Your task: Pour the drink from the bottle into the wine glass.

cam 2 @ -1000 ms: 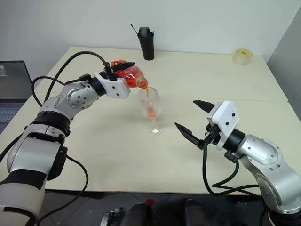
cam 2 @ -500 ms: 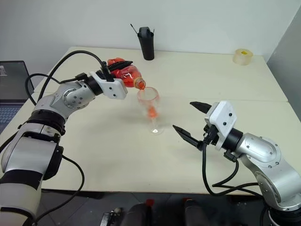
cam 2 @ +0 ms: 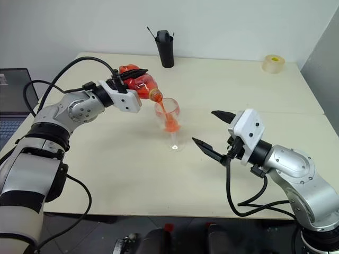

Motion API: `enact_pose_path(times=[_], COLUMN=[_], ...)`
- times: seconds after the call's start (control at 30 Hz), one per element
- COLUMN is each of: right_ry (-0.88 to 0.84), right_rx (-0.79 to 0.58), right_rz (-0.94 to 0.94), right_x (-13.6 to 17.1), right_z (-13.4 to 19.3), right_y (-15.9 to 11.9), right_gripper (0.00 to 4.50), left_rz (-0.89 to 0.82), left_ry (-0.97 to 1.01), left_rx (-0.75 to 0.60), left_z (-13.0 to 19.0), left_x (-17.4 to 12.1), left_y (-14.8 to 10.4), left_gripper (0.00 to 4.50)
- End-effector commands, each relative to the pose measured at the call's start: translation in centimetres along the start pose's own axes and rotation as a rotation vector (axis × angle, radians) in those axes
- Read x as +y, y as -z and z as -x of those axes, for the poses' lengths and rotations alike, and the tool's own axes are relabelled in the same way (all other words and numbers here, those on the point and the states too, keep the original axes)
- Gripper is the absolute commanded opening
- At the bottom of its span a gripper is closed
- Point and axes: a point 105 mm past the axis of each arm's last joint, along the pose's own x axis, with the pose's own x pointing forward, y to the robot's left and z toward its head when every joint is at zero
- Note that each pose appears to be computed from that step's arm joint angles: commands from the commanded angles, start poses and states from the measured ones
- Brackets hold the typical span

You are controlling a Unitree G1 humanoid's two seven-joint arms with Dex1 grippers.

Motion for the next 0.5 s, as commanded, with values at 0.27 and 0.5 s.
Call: enact_pose_path(times=[0.27,0.5], right_ry=[0.008,0.014], right_rx=[-0.024,-0.027], right_rz=[0.032,0.036], right_x=[-0.31,-0.43], right_z=[-0.15,-0.32], right_y=[-0.83,-0.82], right_gripper=[4.5,4.5], left_rz=[-0.072,-0.089], left_ry=[-0.084,-0.084], left_rx=[-0.015,-0.014], left_z=[-0.19,-0.25], left_x=[3.78,4.16], left_y=[-0.2,-0.2], left_gripper=[1.32,1.32])
